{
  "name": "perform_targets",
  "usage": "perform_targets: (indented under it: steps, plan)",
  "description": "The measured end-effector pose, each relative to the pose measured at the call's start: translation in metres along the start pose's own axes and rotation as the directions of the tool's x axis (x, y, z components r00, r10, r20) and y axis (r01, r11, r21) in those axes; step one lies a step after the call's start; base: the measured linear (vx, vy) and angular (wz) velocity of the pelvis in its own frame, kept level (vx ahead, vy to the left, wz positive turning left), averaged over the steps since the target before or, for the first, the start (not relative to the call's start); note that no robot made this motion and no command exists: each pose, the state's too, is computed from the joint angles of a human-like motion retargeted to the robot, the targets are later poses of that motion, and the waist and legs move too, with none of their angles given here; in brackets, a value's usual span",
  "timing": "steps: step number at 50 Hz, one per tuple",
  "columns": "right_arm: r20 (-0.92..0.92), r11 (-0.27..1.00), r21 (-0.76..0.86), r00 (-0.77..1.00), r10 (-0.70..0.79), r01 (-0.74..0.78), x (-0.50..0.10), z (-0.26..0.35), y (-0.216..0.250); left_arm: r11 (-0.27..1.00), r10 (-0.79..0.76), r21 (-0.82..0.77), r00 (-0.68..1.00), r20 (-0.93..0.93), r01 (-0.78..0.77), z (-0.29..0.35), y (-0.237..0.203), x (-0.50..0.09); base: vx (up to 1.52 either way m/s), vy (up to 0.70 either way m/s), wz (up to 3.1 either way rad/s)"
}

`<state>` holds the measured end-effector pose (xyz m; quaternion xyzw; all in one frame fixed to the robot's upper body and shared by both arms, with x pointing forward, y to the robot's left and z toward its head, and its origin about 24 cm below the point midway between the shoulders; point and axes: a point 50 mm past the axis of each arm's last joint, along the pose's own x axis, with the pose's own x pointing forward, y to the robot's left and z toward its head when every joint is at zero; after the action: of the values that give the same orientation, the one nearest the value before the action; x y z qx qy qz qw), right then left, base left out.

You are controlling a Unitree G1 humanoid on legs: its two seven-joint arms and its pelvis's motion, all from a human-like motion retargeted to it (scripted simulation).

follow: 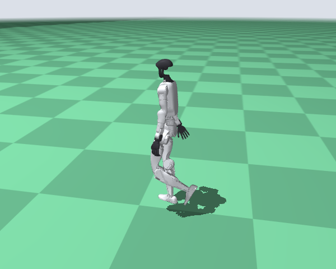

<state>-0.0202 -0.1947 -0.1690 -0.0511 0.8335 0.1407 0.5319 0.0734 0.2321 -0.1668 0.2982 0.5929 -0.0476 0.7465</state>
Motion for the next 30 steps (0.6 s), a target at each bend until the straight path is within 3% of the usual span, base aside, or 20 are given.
perform_targets:
  steps: [6, 12, 15, 17, 23, 30]
  plan:
    - [0.196, 0.947, -0.115, 0.941, -0.274, 0.300, -0.024, 0.050, -0.028, 0.968, -0.030, 0.244, 0.995, -0.093, 0.052, -0.035, 0.007, -0.003, 0.47, 0.33, 0.21]
    - [0.291, 0.682, -0.408, 0.795, -0.533, 0.607, -0.067, 0.086, -0.071, 0.955, -0.255, 0.080, 0.929, -0.268, 0.285, -0.058, -0.022, -0.012, 0.35, 0.59, 0.80]
    - [0.343, 0.615, -0.447, 0.759, -0.553, 0.650, -0.084, 0.105, -0.078, 0.935, -0.346, -0.038, 0.889, -0.300, 0.352, -0.063, -0.037, -0.017, 0.47, 0.10, 0.08]
    - [0.380, 0.635, -0.415, 0.758, -0.530, 0.652, -0.088, 0.114, -0.075, 0.925, -0.377, -0.076, 0.877, -0.297, 0.372, -0.064, -0.043, -0.018, 0.63, 0.10, 0.04]
    - [0.391, 0.706, -0.369, 0.790, -0.472, 0.605, -0.072, 0.108, -0.058, 0.913, -0.393, -0.003, 0.874, -0.286, 0.409, -0.067, -0.051, -0.021, 0.75, 0.08, 0.04]
    - [0.334, 0.443, -0.568, 0.687, -0.645, 0.693, -0.065, 0.078, -0.080, 0.917, -0.352, 0.103, 0.903, -0.244, 0.386, -0.042, -0.035, -0.012, 0.60, 0.10, 0.88]
